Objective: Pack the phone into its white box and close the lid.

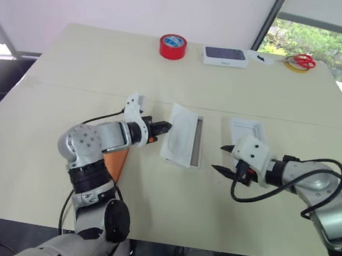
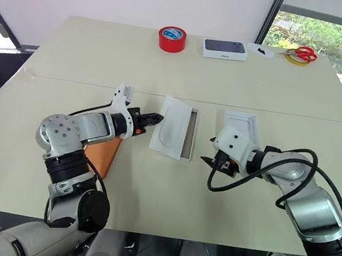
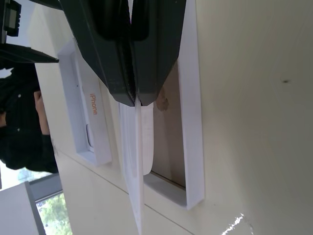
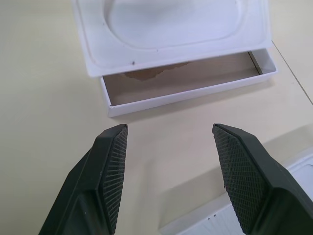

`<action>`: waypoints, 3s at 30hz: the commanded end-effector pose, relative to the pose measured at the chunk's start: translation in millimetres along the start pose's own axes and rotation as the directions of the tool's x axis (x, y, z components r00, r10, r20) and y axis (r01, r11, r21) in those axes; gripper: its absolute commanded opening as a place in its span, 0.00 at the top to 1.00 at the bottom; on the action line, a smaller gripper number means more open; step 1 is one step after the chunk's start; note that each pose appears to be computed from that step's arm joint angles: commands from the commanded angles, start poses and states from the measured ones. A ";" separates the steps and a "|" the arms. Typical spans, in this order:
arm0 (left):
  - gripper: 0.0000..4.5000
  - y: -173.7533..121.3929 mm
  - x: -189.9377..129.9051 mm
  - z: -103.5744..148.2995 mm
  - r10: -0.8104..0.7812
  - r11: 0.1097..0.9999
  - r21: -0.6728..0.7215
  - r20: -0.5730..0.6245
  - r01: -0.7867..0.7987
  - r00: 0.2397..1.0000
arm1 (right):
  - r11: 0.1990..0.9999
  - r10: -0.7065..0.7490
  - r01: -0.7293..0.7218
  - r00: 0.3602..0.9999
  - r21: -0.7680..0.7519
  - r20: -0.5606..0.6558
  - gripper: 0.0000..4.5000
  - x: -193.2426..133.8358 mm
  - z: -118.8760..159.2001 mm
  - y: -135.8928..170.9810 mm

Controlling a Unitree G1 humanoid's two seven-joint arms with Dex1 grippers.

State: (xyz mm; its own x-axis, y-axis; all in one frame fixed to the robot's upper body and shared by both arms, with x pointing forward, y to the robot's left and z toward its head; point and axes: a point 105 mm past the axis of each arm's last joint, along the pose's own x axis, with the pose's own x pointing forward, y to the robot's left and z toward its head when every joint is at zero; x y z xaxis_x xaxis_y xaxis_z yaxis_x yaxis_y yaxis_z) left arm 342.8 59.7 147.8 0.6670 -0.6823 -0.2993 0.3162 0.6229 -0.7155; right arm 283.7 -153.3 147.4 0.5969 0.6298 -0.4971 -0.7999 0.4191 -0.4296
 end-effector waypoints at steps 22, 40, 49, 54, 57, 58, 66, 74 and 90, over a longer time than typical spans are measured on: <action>0.08 26.4 -47.2 25.4 -0.004 0.722 0.689 0.089 -0.058 0.996 | 0.980 -0.170 0.161 0.983 0.113 0.075 0.98 52.5 33.3 -27.2; 0.08 38.0 -104.9 -14.4 -0.122 0.571 0.798 -0.149 0.193 0.981 | 0.949 -0.309 0.313 0.947 0.046 -0.084 0.98 129.6 31.7 -64.4; 0.08 42.2 -106.1 -10.2 -0.097 0.598 0.789 -0.100 0.139 0.990 | 0.949 -0.315 0.316 0.949 -0.009 0.018 0.98 126.3 50.8 -60.7; 0.08 57.0 -115.6 17.1 -0.024 0.675 0.738 0.032 -0.007 0.999 | 0.979 -0.196 0.202 0.966 -0.020 0.170 0.98 114.7 81.1 -30.7; 0.04 80.4 -128.8 30.5 0.100 0.769 0.624 0.090 -0.134 0.991 | 0.999 -0.036 0.043 0.972 -0.026 0.234 0.99 111.3 96.5 5.8; 0.04 86.0 -132.6 32.1 0.132 0.785 0.598 0.097 -0.164 0.986 | 1.000 0.000 0.007 0.971 -0.030 0.240 0.99 110.4 98.7 14.1; 0.04 112.4 -172.6 11.5 0.303 0.849 0.434 0.065 -0.300 0.951 | 0.969 0.233 -0.218 0.963 -0.115 0.139 0.99 126.7 90.9 64.2; 0.04 101.8 -157.5 -33.5 0.246 0.932 0.299 -0.114 -0.203 0.963 | 0.933 0.346 -0.333 0.934 -0.140 0.088 0.99 142.8 94.0 91.2; 0.04 50.7 -106.6 -65.5 0.003 0.976 0.215 -0.225 0.047 0.974 | 0.944 0.317 -0.310 0.947 -0.115 0.046 0.99 148.6 86.3 92.1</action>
State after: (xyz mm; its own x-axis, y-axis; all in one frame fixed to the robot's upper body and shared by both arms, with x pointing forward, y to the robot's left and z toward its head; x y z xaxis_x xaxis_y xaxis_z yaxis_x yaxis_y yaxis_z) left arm 253.8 159.2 105.1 0.5883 -0.6788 -0.4395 0.4311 0.7231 -0.5397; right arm 290.8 33.5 93.9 0.2868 0.7582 -0.5856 -0.9427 0.1147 -0.3132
